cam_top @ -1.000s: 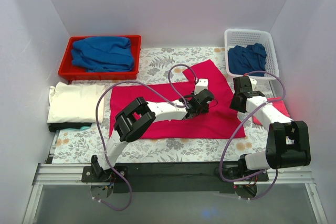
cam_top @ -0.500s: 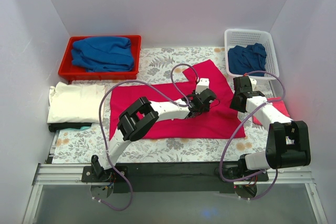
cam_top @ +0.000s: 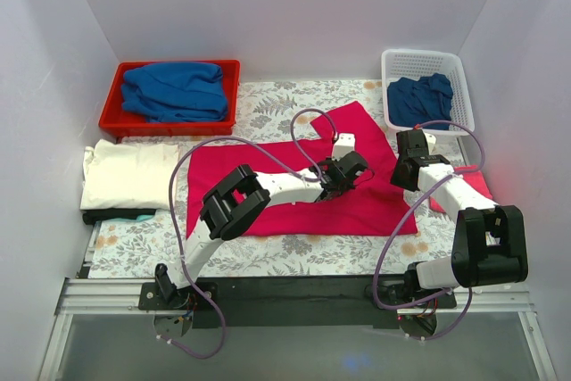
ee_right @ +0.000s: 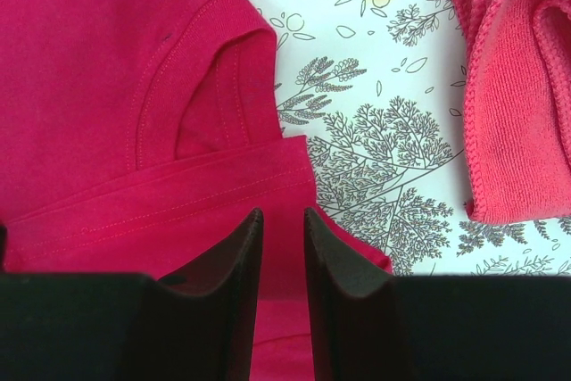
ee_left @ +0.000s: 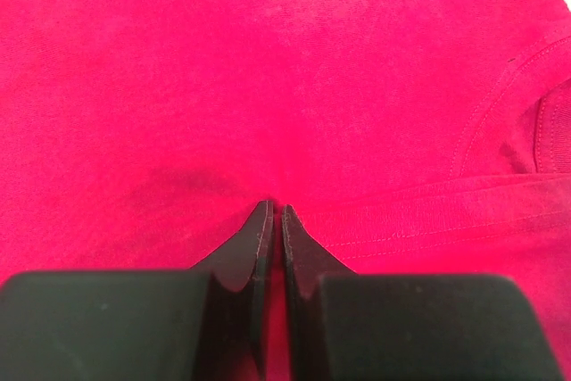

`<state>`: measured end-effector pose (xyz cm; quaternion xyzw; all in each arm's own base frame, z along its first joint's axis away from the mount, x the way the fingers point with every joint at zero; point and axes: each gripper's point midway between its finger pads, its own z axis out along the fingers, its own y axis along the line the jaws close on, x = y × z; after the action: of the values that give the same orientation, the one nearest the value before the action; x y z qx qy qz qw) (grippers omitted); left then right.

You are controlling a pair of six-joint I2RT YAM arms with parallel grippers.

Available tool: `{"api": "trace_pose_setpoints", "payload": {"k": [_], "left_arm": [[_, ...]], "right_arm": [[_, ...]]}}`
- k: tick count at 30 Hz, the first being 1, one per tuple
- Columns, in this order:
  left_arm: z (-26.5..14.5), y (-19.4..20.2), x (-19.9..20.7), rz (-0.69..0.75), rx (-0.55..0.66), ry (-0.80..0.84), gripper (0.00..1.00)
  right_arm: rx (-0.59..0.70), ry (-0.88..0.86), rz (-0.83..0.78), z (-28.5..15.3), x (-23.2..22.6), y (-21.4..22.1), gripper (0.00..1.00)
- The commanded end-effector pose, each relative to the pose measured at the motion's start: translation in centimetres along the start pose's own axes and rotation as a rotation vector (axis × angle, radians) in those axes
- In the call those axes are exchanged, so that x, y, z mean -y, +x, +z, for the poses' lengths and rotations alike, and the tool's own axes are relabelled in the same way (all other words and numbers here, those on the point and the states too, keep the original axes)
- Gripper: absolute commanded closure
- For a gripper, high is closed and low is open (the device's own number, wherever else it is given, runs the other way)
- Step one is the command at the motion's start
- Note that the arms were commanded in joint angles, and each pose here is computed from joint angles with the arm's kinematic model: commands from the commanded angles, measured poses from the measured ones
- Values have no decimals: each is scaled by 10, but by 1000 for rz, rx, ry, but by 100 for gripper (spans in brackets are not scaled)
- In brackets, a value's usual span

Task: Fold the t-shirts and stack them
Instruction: Fold the flattened tshirt in 1/3 of the way

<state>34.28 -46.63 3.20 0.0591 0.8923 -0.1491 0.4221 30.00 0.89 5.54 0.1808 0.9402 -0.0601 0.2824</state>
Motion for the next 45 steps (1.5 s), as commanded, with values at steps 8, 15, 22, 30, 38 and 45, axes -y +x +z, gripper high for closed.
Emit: {"api": "trace_pose_setpoints", "payload": {"k": [8,15,22,30,38,45], "left_arm": [[-41,-43,-4,-53,66,-2,100],[-52,-52,4,-64,75,39,100],[-54,-57,4,-64,94,44,100],[-52,-53,5,-55,80,52,81],[-51,-50,4,-51,75,52,93],[-49,-52,5,-42,83,50,98]], "right_arm": [[30,-26,25,-2,-6,-9,71],[31,-32,27,-3,-6,-9,71],[33,-29,28,-3,-5,-9,72],[41,-30,30,-4,-5,-11,72],[41,-31,29,-4,-6,-11,72],[46,-30,28,-5,-5,-12,72]]}}
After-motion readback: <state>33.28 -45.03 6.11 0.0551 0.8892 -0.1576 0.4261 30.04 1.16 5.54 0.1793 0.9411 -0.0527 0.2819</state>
